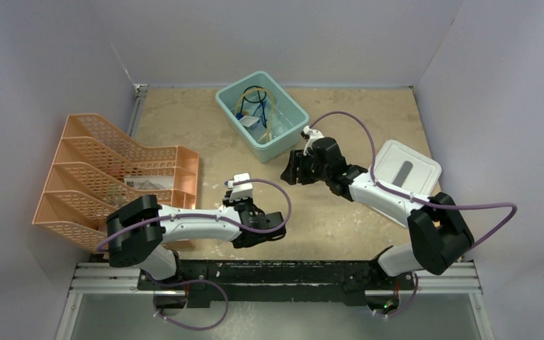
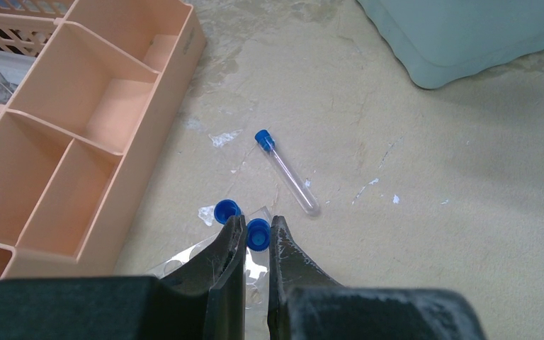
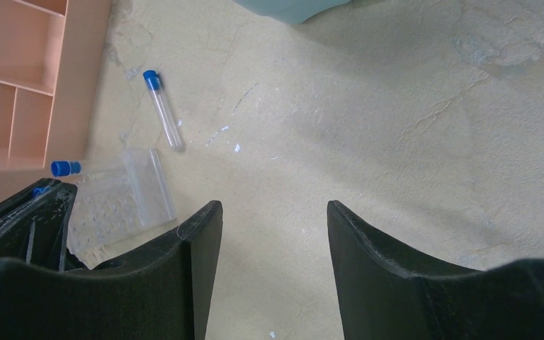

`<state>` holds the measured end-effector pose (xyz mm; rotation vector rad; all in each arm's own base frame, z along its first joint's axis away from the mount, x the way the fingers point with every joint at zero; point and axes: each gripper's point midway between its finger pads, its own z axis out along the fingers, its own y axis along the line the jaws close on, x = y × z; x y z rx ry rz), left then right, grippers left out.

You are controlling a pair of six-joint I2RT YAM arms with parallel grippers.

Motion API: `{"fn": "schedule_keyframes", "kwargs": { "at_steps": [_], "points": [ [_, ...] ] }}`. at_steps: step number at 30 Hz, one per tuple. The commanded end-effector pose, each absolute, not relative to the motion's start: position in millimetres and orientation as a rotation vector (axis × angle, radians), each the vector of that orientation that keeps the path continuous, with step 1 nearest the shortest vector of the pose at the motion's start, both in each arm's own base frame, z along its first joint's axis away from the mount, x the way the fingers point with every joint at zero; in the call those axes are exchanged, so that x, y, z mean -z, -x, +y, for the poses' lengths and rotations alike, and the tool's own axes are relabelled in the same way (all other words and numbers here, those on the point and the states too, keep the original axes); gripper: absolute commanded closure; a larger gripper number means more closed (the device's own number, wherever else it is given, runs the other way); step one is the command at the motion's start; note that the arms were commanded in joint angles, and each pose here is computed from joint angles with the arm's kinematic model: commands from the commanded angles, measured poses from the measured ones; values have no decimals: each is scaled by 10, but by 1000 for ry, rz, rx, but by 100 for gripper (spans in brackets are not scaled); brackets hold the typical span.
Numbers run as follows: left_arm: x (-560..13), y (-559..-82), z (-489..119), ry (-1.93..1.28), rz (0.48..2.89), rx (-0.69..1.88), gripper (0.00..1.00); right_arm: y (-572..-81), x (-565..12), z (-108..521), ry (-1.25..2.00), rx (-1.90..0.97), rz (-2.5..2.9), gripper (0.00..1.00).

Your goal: Organize the chemistry lab equipment

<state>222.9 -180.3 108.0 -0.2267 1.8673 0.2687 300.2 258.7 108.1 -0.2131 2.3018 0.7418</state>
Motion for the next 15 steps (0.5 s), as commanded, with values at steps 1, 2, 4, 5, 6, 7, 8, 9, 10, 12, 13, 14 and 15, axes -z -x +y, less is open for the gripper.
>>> {"fn": "schedule_keyframes", "kwargs": {
  "at_steps": [1, 2, 4, 5, 6, 7, 8, 9, 10, 12, 13, 14, 15],
  "points": [
    [-1092, -2224, -1813, 271, 1856, -212, 100, -3103, -1248, 2620, 218, -750, 2253, 42],
    [-1078, -2219, -1809, 272, 1860, -210, 100, -3103, -1247, 2620, 219, -750, 2253, 42],
    [-1058, -2214, -1805, 281, 1865, -202, 100, -3100, -1244, 2622, 220, -752, 2255, 42],
    [-1050, -2211, -1809, 283, 1867, -198, 100, -3097, -1241, 2623, 221, -753, 2256, 42],
    [-1043, -2210, -1807, 286, 1868, -196, 100, -3094, -1241, 2624, 222, -755, 2257, 42],
    [-1038, -2210, -1810, 289, 1869, -192, 100, -3091, -1238, 2625, 222, -756, 2259, 42],
    [-1033, -2209, -1811, 292, 1870, -189, 100, -3090, -1241, 2626, 223, -757, 2258, 42],
    [-1031, -2208, -1813, 298, 1871, -183, 100, -3089, -1241, 2631, 224, -758, 2258, 42],
    [-1023, -2207, -1807, 300, 1873, -182, 99, -3091, -1241, 2629, 225, -757, 2258, 42],
    [-1012, -2208, -1798, 305, 1875, -181, 96, -3090, -1242, 2632, 226, -759, 2260, 42],
    [-1013, -2210, -1791, 307, 1874, -182, 94, -3088, -1251, 2634, 226, -761, 2259, 42],
    [-1015, -2210, -1785, 308, 1873, -183, 92, -3085, -1264, 2638, 228, -765, 2259, 42],
    [-1017, -2211, -1782, 308, 1872, -184, 91, -3080, -1281, 2647, 234, -770, 2255, 42]
  ]
}}
